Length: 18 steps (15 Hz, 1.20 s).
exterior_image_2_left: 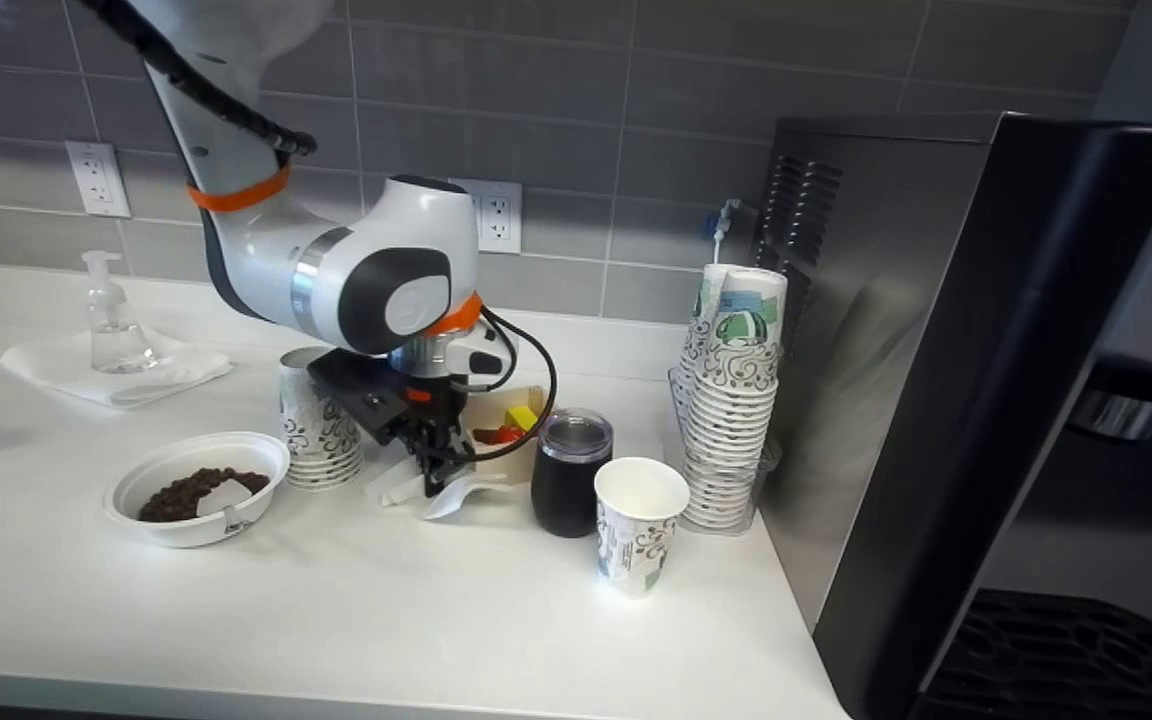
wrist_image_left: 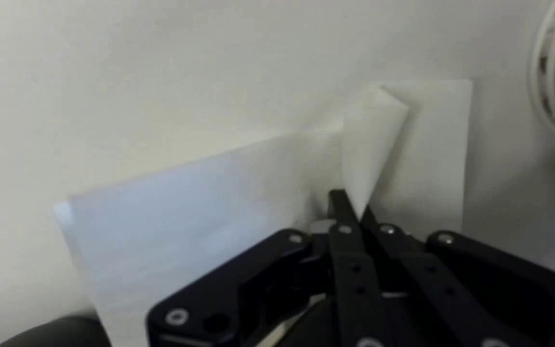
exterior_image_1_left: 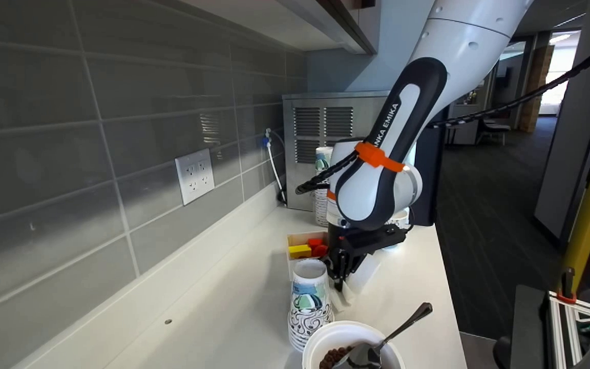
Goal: Clean the table
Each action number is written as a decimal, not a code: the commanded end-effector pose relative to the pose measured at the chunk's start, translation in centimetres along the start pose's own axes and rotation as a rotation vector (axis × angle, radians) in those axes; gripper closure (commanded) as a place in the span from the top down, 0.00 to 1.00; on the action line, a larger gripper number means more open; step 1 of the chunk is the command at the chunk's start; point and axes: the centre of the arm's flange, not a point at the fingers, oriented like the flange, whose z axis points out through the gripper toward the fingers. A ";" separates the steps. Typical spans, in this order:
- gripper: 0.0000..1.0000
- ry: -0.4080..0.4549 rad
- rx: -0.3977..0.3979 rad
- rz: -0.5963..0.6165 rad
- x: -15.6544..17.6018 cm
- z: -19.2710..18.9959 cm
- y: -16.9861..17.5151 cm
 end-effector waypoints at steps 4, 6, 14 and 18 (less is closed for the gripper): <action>0.00 -0.120 -0.055 0.005 -1.1 0.5 2.8; 0.00 -0.161 -0.037 -0.037 -1.4 0.4 3.5; 0.00 -0.231 0.026 -0.184 -4.3 -0.1 4.4; 0.00 -0.231 0.054 -0.181 -6.1 0.1 3.5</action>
